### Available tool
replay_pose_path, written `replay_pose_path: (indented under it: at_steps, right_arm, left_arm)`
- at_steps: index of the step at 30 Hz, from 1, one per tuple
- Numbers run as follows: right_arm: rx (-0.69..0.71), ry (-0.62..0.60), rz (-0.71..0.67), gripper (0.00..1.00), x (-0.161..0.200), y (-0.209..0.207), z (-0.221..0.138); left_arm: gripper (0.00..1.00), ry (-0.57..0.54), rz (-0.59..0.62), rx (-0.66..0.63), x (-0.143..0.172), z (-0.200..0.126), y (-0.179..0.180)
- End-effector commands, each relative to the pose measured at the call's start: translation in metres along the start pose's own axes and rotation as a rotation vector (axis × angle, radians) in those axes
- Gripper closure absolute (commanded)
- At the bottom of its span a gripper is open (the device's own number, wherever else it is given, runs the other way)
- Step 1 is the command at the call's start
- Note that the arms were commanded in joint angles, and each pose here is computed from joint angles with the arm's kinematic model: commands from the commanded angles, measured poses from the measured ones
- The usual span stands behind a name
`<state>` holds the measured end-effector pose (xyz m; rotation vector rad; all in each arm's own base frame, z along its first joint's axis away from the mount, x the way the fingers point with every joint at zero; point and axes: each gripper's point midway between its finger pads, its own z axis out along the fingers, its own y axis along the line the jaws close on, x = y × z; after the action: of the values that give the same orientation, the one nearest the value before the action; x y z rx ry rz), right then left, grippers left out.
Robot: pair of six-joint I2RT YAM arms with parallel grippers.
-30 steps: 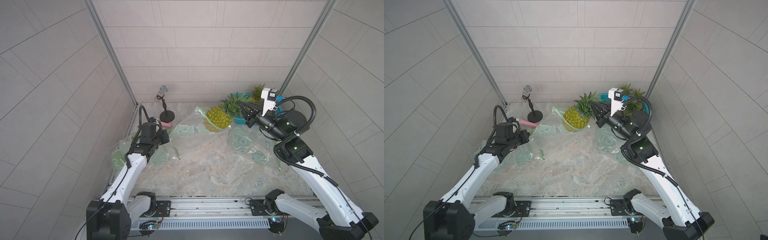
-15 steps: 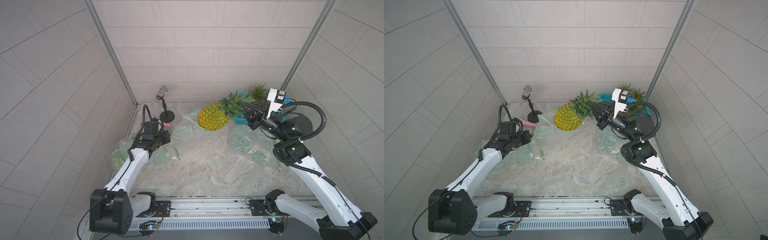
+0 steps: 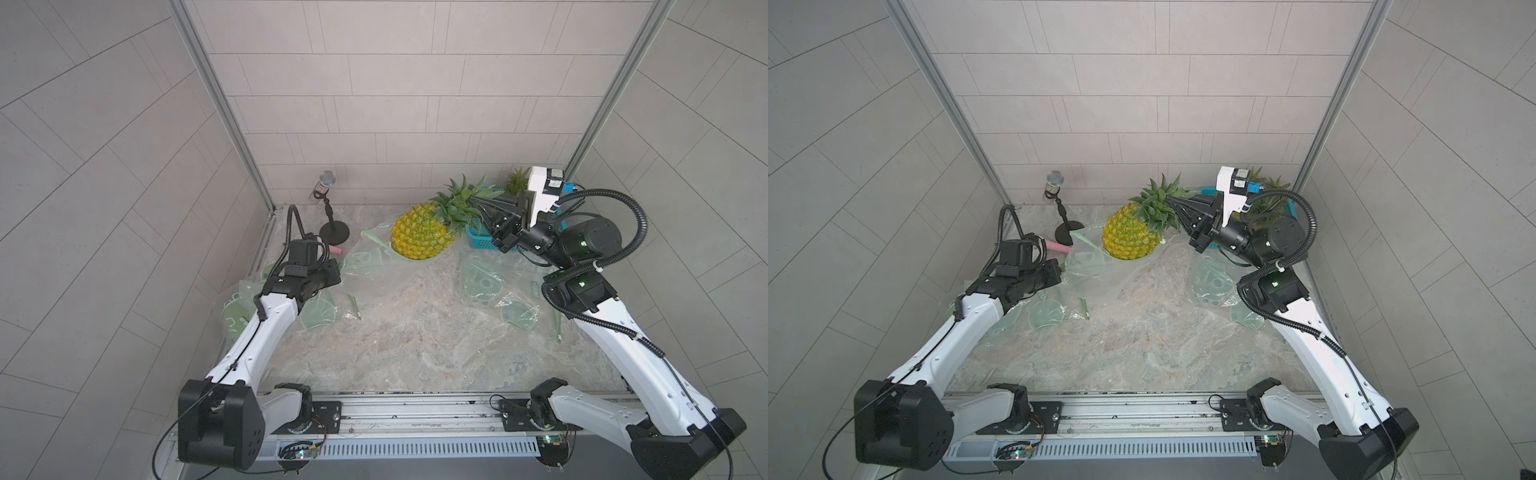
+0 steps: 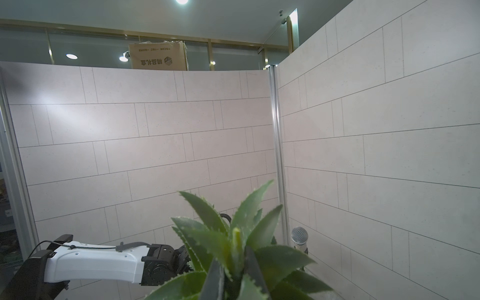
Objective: Open the zip-top bag and take out the pineapple
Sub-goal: Pick up the pineapple from the zipper food storage bag.
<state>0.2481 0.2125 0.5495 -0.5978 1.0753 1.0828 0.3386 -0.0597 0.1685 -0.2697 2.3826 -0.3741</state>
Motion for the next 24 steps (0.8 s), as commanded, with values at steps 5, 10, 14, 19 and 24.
replay_pose_path:
  at_steps: [5, 10, 14, 19, 24]
  right_arm:
    - [-0.127, -0.163, -0.108, 1.0, -0.061, 0.04, 0.003]
    - [-0.144, -0.158, -0.118, 1.0, -0.063, 0.045, 0.006]
    - [-0.153, -0.167, -0.13, 1.0, -0.067, 0.05, 0.005]
    - [-0.155, -0.203, -0.163, 1.0, -0.078, 0.061, -0.005]
    - [-0.132, -0.229, -0.202, 1.0, -0.086, 0.068, -0.016]
  left_arm:
    - [1.0, 0.03, 0.07, -0.057, 0.003, 0.006, -0.004]
    - [1.0, 0.06, 0.105, -0.059, 0.007, 0.012, -0.009]
    - [1.0, 0.078, 0.133, -0.072, 0.01, 0.015, -0.011]
    - [1.0, 0.092, 0.14, -0.096, 0.013, 0.017, -0.006]
    - [1.0, 0.095, 0.143, -0.147, 0.014, 0.016, 0.003]
